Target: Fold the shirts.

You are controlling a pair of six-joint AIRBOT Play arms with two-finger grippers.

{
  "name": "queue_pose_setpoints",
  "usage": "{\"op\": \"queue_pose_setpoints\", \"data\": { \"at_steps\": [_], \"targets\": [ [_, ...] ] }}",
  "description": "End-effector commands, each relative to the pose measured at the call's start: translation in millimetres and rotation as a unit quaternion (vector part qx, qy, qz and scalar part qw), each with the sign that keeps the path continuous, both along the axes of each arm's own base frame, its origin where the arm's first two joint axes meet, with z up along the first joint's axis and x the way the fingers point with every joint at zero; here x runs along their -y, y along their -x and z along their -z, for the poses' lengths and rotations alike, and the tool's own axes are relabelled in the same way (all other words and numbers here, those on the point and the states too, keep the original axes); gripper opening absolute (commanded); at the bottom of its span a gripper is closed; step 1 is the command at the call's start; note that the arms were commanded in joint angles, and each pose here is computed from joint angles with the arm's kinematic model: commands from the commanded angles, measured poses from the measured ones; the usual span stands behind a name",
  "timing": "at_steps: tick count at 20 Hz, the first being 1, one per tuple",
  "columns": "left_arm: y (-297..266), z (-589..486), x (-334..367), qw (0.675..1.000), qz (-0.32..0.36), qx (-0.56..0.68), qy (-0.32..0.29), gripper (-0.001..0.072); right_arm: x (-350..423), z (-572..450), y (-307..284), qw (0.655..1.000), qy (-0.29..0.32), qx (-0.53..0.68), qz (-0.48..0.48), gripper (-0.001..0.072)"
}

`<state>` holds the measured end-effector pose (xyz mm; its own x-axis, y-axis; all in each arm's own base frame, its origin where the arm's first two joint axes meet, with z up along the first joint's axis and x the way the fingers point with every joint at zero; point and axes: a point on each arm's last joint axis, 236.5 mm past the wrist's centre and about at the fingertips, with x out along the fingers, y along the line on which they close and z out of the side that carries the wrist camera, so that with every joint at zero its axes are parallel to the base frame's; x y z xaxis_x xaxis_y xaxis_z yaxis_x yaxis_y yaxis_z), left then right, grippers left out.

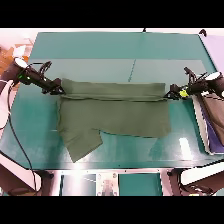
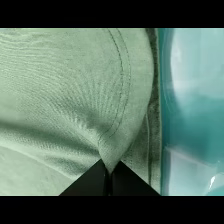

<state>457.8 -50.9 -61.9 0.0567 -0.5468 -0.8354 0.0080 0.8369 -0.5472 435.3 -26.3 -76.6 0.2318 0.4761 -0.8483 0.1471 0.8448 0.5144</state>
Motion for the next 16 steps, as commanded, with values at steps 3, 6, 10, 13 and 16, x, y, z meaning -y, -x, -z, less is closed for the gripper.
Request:
{"op": "queue_pose_setpoints", "data": {
  "at_steps": [3,6,10,13,16],
  "targets": [
    [14.1,-5.2,8.3,0.999,0.007,-0.030,0.020,0.0526,-0.8,-3.5,8.1,1.000,0.006,-0.018,-0.016,0.0246],
    [30.7,-21.0,0.5,0.997,0.004,-0.074,0.031,0.0575,23.5,-16.3,22.5,0.997,0.043,-0.071,0.006,0.0294],
    [52.2,-56.4,-30.5,0.993,-0.036,-0.102,0.039,0.0574,41.5,-50.3,38.7,0.996,0.060,-0.051,0.044,0.0291],
    [85.4,-77.8,-43.2,0.992,-0.083,-0.085,0.032,0.0536,44.5,-59.9,78.0,0.994,0.067,-0.037,0.074,0.0290],
    [153.4,-66.8,-36.5,0.990,-0.116,-0.084,0.008,0.0538,35.2,-53.2,124.0,0.989,0.050,-0.013,0.140,0.0290]
  ]
}}
